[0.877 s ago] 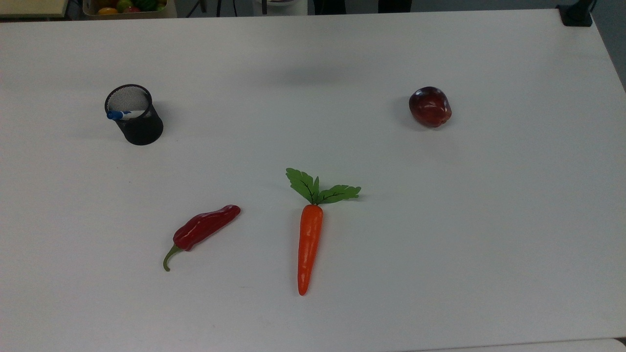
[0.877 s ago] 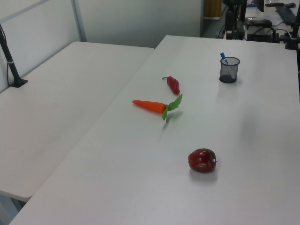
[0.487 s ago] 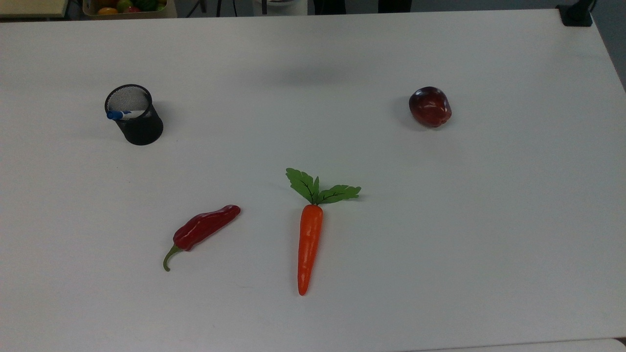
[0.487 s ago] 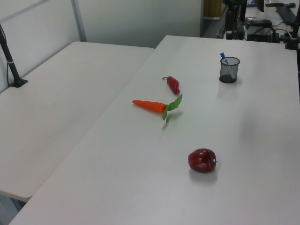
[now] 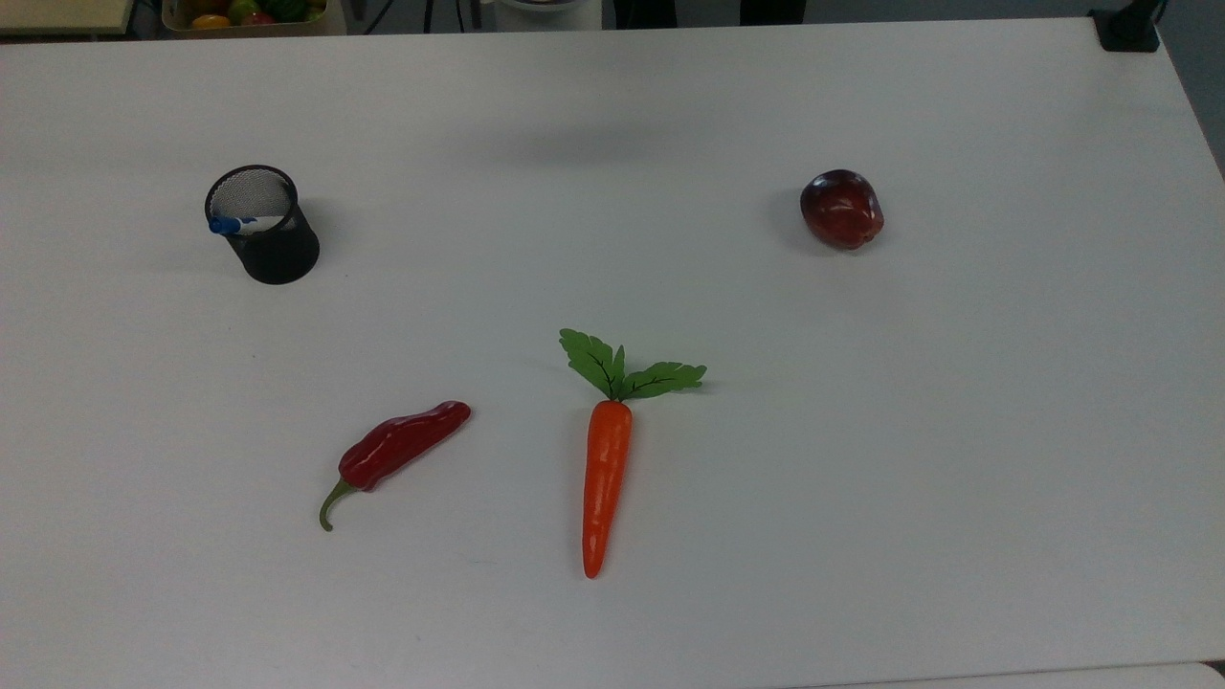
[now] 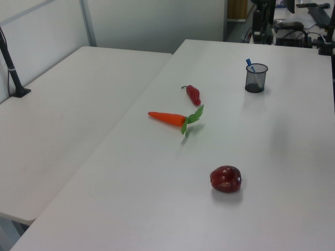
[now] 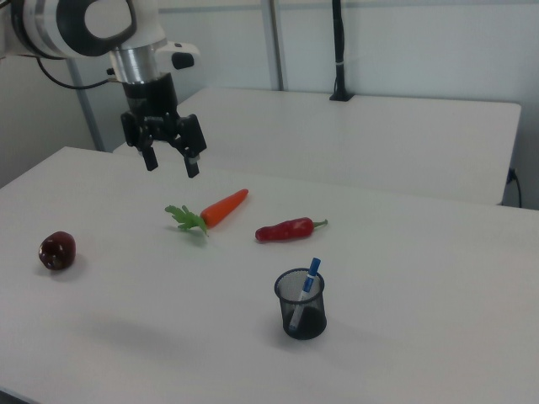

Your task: Take marker pen

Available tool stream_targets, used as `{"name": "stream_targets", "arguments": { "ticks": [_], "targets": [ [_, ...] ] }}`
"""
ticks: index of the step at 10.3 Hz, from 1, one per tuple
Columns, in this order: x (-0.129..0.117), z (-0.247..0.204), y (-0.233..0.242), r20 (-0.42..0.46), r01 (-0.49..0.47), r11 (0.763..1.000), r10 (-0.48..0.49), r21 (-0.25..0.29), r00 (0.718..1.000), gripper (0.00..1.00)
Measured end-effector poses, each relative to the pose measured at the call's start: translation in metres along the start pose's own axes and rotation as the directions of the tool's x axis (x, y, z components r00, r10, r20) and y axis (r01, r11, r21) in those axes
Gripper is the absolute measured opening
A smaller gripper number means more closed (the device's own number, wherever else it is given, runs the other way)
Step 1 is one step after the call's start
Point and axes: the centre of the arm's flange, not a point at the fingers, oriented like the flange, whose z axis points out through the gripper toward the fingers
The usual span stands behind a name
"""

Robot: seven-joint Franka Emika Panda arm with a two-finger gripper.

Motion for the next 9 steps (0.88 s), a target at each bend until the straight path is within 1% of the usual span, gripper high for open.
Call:
{"name": "stream_targets", "arguments": {
  "ticks": [2, 3, 6, 9],
  "targets": [
    [0.0, 0.008, 0.034, 0.011, -0.058, 0.998, 0.058, 0.001, 0.998, 1.0],
    [0.002, 0.015, 0.051, 0.003, -0.086, 0.996, 0.086, 0.001, 0.996, 1.0],
    [0.014, 0.054, 0.107, -0.065, -0.176, 0.984, 0.175, -0.004, 0.982, 1.0],
    [0.024, 0.104, 0.153, -0.076, -0.244, 0.97, 0.243, -0.009, 0.967, 1.0]
  ]
}}
